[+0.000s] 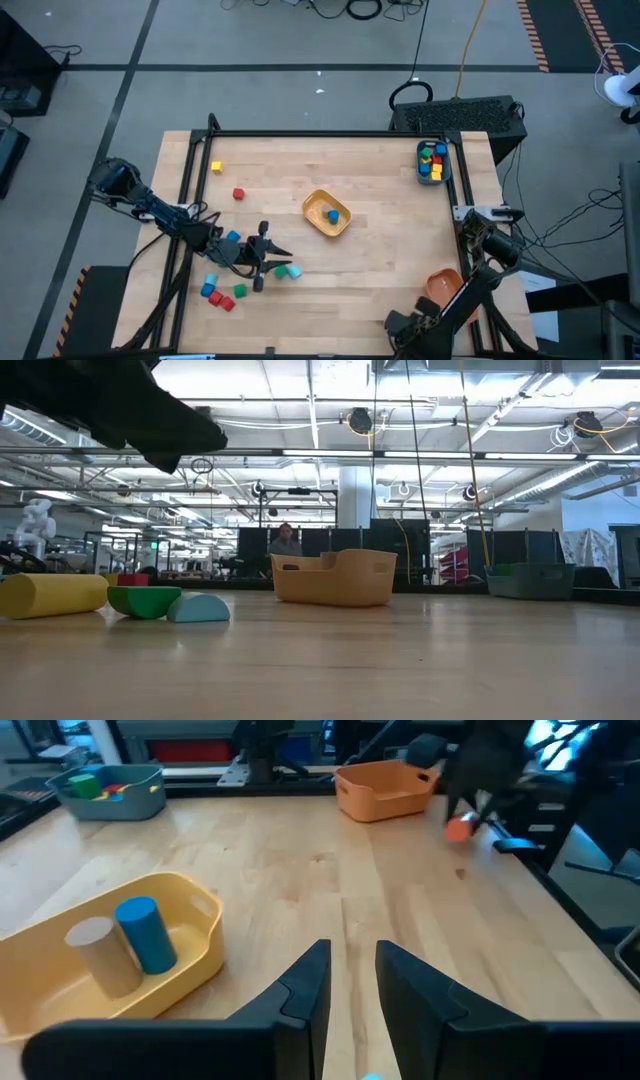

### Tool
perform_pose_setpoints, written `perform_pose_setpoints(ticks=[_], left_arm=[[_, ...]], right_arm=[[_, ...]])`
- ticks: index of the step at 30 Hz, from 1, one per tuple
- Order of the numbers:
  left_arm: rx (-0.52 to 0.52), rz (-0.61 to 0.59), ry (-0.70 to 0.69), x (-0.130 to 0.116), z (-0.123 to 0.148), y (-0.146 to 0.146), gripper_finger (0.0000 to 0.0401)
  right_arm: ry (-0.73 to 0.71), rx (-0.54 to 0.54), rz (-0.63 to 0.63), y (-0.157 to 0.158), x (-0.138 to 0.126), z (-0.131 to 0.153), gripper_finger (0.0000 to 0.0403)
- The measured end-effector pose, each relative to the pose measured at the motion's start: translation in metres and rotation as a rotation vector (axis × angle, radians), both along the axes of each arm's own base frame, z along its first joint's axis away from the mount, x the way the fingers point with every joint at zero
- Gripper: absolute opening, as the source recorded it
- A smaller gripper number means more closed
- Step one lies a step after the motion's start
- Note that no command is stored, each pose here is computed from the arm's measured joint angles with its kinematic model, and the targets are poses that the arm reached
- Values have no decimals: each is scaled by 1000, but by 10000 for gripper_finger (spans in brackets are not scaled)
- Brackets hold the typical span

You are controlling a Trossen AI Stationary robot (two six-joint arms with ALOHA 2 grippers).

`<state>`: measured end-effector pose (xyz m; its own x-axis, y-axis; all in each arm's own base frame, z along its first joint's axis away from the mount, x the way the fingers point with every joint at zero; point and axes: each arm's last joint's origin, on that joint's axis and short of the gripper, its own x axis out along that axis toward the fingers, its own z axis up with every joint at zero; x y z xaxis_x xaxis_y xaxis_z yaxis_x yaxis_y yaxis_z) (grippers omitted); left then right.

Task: Sort blocks by size
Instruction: Put the orange cylindrical block into the yellow bin

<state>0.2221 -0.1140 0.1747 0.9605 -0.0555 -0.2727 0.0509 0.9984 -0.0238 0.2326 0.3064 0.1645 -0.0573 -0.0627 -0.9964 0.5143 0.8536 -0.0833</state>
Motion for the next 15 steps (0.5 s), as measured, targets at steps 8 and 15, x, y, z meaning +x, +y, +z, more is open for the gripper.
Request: perform_pose_setpoints(ticks=[8,15], left_arm=[[-39,58,24,-1,-3,2,87],[65,241,67,-2,-10,12,87]], right_arm=[[-145,-160,185,-45,59,29,106],[-182,-193,295,-122,123,30,106]])
